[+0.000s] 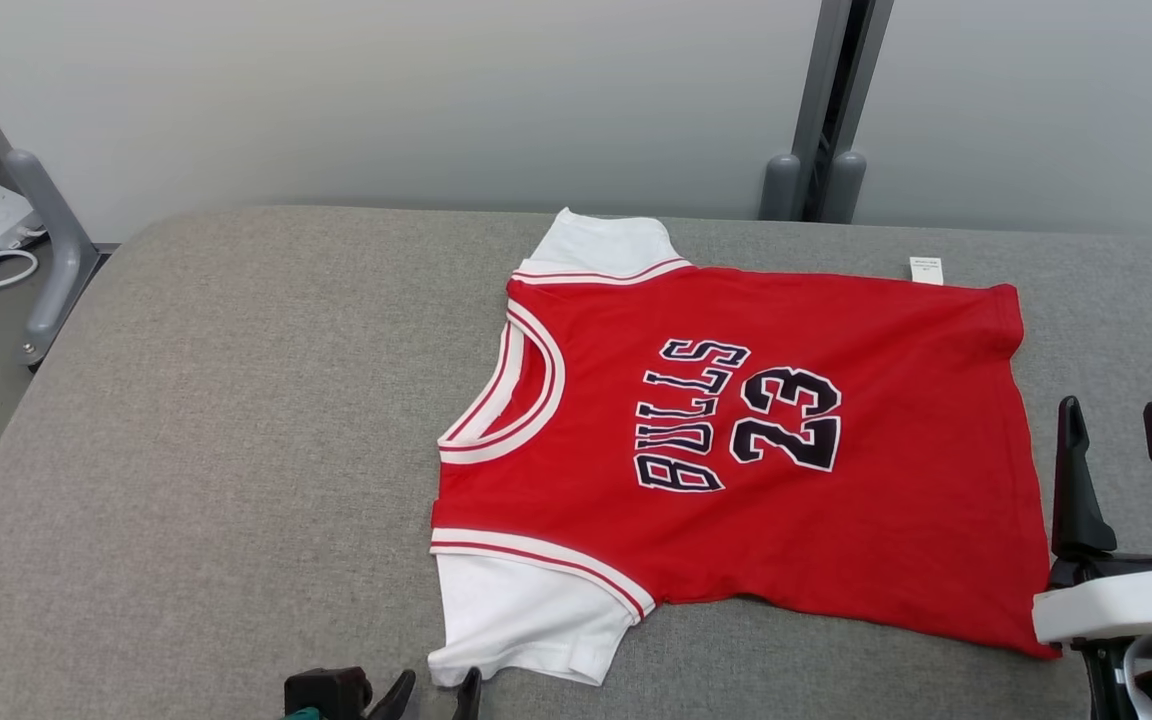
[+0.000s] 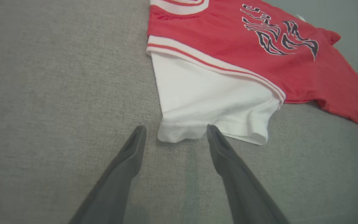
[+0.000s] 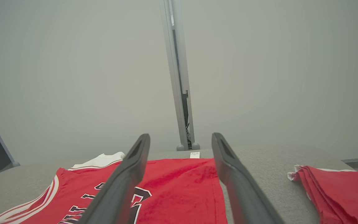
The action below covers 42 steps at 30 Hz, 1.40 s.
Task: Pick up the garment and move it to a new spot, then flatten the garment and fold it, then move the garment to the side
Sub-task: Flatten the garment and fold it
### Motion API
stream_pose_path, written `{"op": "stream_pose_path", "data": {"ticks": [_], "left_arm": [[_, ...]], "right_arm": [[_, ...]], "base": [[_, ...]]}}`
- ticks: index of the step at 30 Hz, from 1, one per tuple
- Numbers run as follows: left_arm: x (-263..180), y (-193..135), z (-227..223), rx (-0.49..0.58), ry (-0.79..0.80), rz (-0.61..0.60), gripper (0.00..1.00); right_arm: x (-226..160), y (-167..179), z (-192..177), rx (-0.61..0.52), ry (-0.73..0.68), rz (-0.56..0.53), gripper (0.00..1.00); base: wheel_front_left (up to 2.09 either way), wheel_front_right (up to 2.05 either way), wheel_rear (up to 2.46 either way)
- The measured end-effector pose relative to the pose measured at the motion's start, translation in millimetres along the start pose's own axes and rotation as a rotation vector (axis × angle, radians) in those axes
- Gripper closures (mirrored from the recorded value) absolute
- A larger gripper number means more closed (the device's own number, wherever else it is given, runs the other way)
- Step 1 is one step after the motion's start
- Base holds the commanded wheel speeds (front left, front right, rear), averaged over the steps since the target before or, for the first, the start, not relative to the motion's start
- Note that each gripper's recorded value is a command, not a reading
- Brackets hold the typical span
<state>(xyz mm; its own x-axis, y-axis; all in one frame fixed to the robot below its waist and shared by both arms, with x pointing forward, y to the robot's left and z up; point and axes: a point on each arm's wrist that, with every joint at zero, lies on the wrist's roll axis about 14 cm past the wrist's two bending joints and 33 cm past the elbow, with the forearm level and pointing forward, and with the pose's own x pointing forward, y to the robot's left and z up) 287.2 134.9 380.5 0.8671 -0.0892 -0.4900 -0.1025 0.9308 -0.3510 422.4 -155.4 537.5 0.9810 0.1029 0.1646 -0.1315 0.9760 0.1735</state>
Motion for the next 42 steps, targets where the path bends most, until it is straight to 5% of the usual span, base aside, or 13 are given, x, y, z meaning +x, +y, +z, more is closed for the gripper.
{"op": "stream_pose_path", "data": {"ticks": [20, 21, 23, 31, 42], "left_arm": [[13, -8, -4, -0.036, 0.073, -0.018, 0.00], [14, -11, -4, -0.046, 0.076, -0.030, 0.43], [15, -15, -2, -0.057, 0.066, -0.045, 1.00], [15, -25, 29, -0.011, -0.063, -0.090, 1.00], [2, -44, 62, -0.008, -0.150, -0.162, 1.00]], "right_arm": [[-5, -10, -5, -0.010, 0.018, -0.026, 0.00], [-5, -11, -6, -0.010, 0.020, -0.029, 0.00], [-7, -14, -8, -0.011, 0.031, -0.039, 0.00], [-26, -41, -39, -0.039, 0.157, -0.116, 0.00], [-66, -68, -101, 0.095, 0.354, -0.252, 0.00]], "base": [[0.00, 0.00, 0.00], [0.00, 0.00, 0.00], [0.00, 0.00, 0.00], [0.00, 0.00, 0.00], [0.00, 0.00, 0.00]]}}
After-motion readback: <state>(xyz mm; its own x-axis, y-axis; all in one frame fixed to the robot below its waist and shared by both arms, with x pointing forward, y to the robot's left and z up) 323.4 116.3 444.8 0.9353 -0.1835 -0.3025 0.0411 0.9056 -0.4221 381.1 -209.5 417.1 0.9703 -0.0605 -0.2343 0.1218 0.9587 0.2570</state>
